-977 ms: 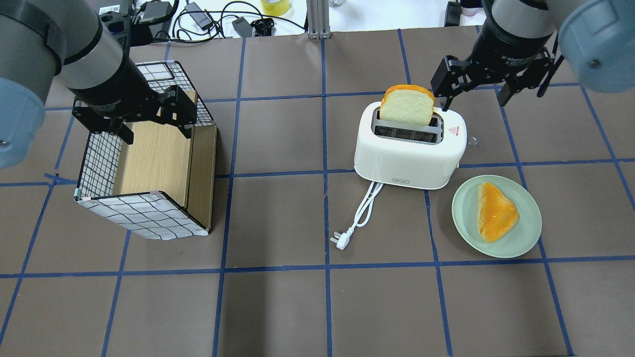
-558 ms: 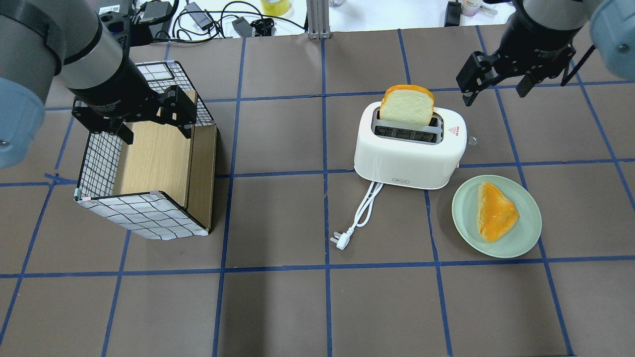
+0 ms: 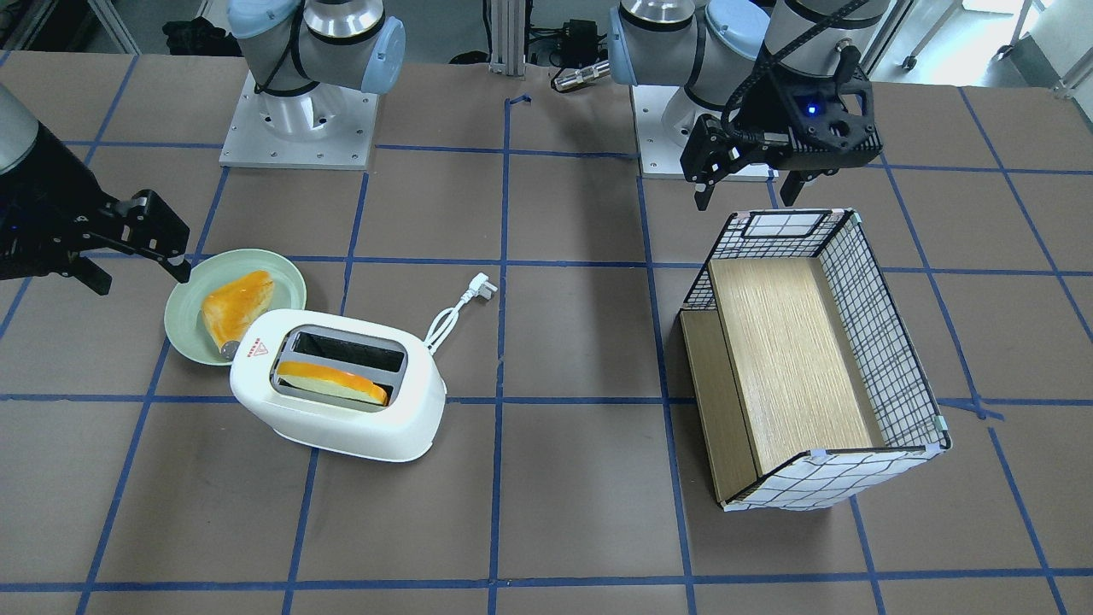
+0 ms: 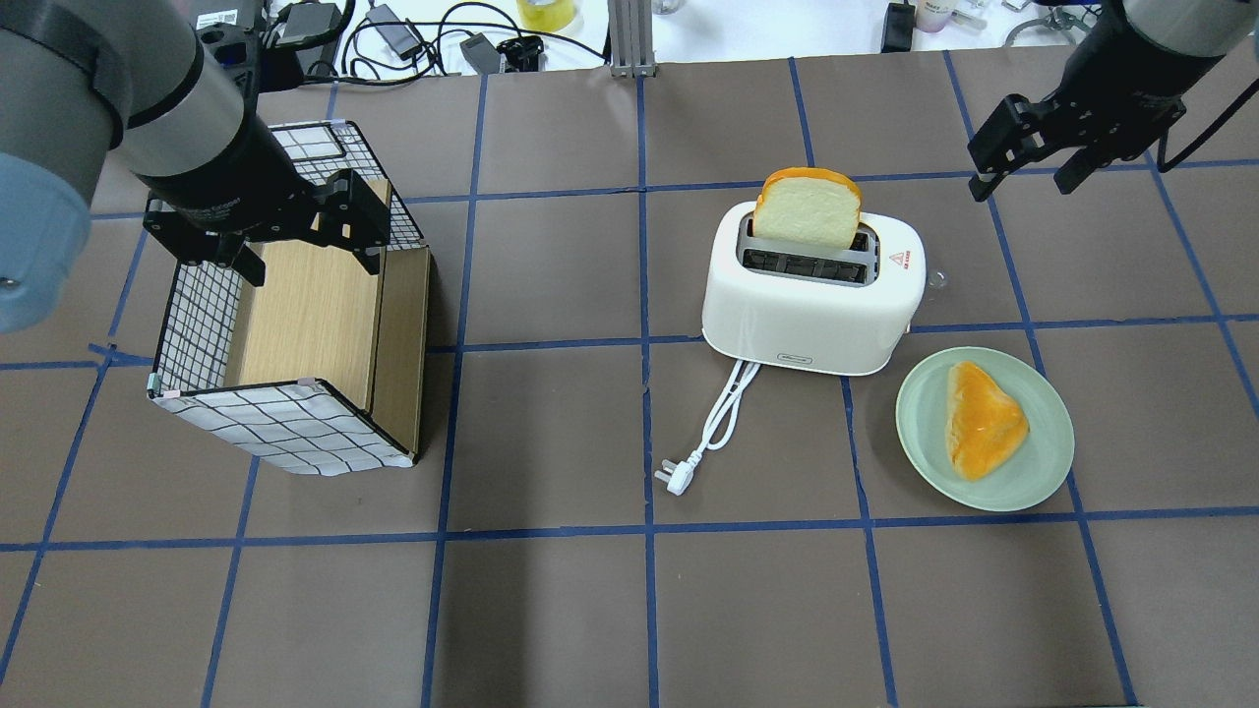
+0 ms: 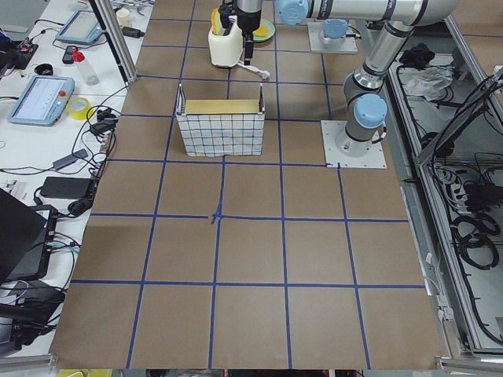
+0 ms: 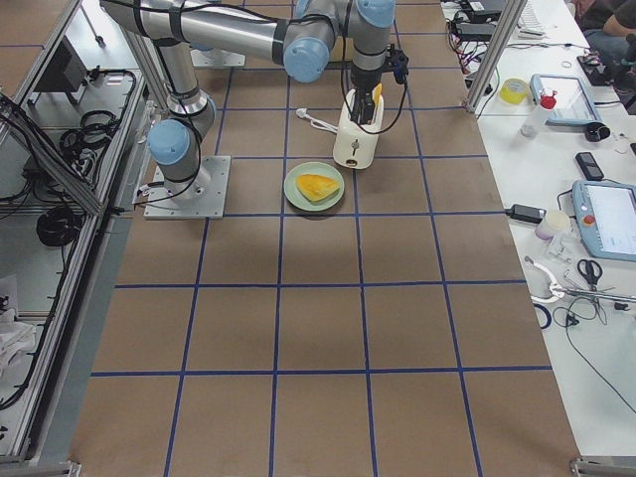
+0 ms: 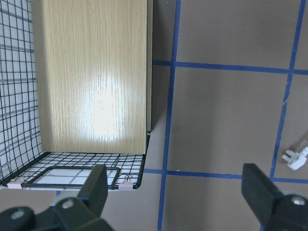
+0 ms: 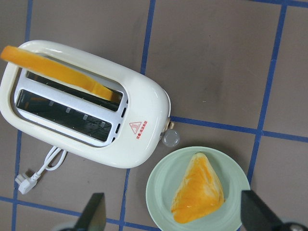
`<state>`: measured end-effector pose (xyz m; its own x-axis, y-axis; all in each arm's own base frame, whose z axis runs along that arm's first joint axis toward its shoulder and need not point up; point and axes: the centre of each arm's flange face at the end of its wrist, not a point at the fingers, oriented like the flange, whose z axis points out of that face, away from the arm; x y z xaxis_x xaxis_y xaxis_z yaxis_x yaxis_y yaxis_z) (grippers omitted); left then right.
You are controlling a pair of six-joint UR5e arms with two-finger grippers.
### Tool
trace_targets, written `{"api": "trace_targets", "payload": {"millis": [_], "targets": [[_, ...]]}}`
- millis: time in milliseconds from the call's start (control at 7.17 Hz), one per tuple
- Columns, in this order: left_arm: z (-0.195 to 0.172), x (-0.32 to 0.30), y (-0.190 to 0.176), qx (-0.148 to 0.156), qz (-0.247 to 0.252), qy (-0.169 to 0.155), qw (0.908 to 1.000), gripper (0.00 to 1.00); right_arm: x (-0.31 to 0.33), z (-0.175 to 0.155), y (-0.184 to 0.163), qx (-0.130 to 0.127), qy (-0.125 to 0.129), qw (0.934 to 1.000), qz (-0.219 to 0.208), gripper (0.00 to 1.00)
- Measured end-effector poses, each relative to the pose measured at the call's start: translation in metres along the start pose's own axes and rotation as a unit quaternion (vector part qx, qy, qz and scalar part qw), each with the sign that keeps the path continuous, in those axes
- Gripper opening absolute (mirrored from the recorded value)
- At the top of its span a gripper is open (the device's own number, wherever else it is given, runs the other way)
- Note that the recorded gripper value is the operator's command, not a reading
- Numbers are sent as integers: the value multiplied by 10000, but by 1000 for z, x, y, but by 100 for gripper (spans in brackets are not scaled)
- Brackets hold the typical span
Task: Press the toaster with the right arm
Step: 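Move the right gripper away from the toaster toward its side lever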
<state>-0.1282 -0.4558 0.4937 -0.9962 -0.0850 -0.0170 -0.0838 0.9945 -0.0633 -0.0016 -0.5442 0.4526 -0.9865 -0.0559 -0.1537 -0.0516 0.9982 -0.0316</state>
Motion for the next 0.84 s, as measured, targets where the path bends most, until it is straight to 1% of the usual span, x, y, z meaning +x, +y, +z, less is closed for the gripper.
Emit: {"api": "trace_targets", "payload": {"millis": [140, 279, 419, 558, 698, 837], "targets": [[0, 0, 0, -2, 0, 0, 10000, 100, 15, 4, -3, 29, -240, 9989, 408, 23], [0, 0, 0, -1, 0, 0, 10000, 100, 26, 7, -4, 50, -430, 9963, 737, 11], [0, 0, 0, 1, 0, 0, 10000, 100, 31, 11, -6, 52, -604, 9926, 1048, 1], [0, 0, 0, 2, 0, 1, 10000, 100, 32, 16, -9, 46, -791, 9883, 1300, 0], [0, 0, 0, 4, 0, 1, 10000, 100, 33, 24, -12, 6, -910, 9856, 1427, 0], [0, 0, 0, 6, 0, 1, 10000, 100, 36, 32, -15, -51, -966, 9847, 1449, 0]]}}
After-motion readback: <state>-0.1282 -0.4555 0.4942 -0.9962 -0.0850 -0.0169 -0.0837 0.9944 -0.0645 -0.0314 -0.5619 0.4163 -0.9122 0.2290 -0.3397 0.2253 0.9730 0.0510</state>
